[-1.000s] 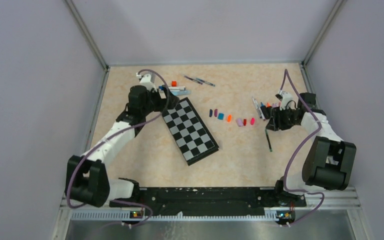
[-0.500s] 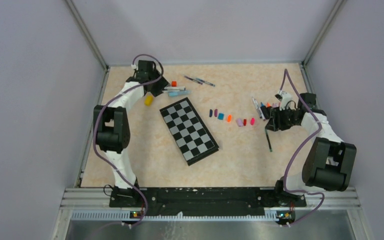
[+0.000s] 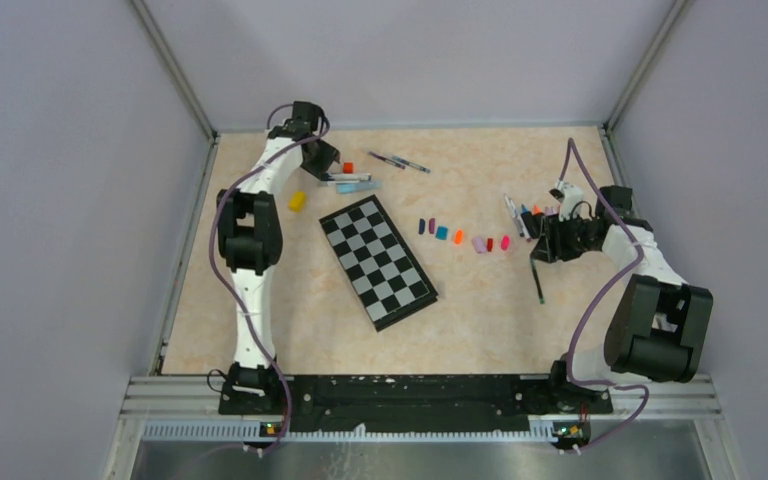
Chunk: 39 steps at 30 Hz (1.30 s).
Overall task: Open the pen caps
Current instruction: Adjust the pen at the center of the board.
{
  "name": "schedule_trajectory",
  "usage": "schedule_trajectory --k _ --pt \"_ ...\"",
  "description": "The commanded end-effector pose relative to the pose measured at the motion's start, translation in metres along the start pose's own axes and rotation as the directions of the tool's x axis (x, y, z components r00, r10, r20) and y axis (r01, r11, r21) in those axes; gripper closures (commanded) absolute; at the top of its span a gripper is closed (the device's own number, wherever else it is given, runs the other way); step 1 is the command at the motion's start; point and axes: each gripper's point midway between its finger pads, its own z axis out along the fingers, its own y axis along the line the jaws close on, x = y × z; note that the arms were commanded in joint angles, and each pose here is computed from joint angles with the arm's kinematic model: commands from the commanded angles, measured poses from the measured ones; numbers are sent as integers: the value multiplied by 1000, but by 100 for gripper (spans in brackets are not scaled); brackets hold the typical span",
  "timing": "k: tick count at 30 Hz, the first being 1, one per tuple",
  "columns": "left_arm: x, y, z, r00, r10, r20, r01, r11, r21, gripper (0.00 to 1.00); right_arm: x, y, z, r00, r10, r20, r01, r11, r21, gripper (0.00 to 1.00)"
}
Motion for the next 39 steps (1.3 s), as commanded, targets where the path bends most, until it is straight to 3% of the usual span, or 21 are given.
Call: schedule_trajectory --k 1,17,24,30,39 --pt "1 0 6 999 -33 -7 32 999 -38 54 -10 -3 -6 999 -31 35 31 999 12 55" --pt "10 1 32 999 -21 -47 20 1000 -18 59 -10 -3 -7 999 -37 36 36 999 18 55" --pt "13 6 38 998 -21 -63 19 1000 -24 49 -10 -4 -7 999 -36 33 35 999 17 55" --pt "14 10 39 998 -24 -66 21 999 -37 57 -10 -4 -7 999 -37 34 37 999 19 55" --pt "5 33 27 999 -24 -30 22 997 -75 60 -11 -3 -8 999 -40 36 39 999 19 55"
